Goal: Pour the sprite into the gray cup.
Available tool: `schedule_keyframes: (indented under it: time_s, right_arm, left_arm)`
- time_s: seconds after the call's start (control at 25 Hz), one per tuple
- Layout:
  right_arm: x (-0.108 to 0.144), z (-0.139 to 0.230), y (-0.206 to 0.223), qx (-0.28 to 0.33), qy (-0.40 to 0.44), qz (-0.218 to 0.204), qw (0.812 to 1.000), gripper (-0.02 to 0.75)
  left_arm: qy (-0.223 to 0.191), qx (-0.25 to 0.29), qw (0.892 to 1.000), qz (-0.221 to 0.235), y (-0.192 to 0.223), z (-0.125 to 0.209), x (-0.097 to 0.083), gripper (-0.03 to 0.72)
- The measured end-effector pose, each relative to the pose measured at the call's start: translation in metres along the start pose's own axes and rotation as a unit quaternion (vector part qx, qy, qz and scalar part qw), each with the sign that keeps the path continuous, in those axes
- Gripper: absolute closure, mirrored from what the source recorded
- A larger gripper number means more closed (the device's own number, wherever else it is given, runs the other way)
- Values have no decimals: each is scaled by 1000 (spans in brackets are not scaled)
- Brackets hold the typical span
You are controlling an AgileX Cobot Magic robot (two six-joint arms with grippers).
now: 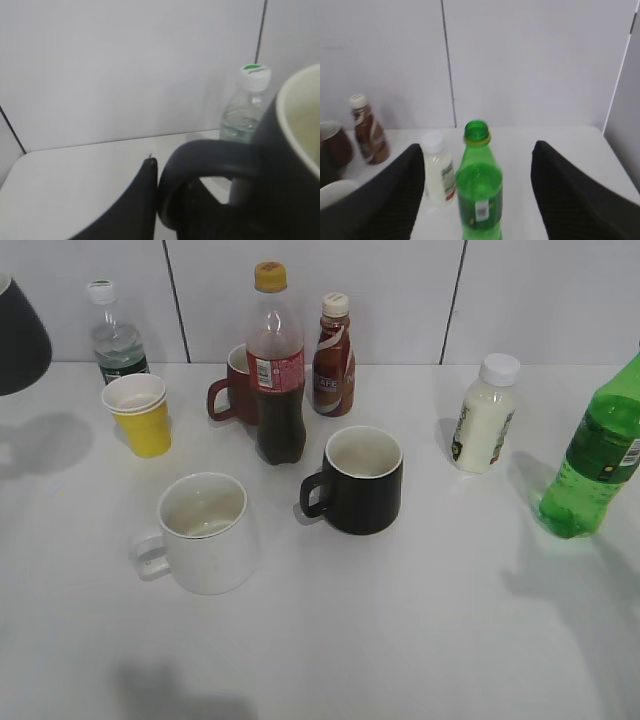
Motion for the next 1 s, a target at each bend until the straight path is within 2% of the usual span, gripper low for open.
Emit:
schedule_keyframes:
  time_s: [0.12,0.2,0.32,0.48,0.6,0.84,1.0]
  right_arm:
    - [-10,15,33,3,-3,13,1000,237]
    - [-19,37,51,27,-3,25,999,237]
    - [-35,84,66,83,13,49,995,237]
    - [-45,108,75,86,28,56,994,235]
    - [-47,124,86,97,16,52,994,221]
    - [-40,155,109,116,-4,10,993,142]
    - [-45,175,123,112,6,5,994,133]
  left_arm:
    - [0,-6,1000,12,-10,-15,-22,626]
    - [8,-5,1000,29,-14,-23,-40,626]
    - [25,1,998,58,-19,-31,-69,626]
    - [35,1,996,84,-22,-38,-94,626]
    - [40,-7,994,99,-26,-46,-108,626]
    - [40,8,992,116,-30,-46,-127,626]
    - [42,13,992,122,-30,-45,-133,626]
Point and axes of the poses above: a point on each arm's last joint axis where the gripper is mounted, y pointing out along that axis toward the gripper, x along the wrist's bending axis when the last joint is at zero, z = x × y, the point moved 10 cm from there along y, pointing out along that axis toward the gripper, and after that the axes turned 14 degrees about y, right-handed, at the moved point
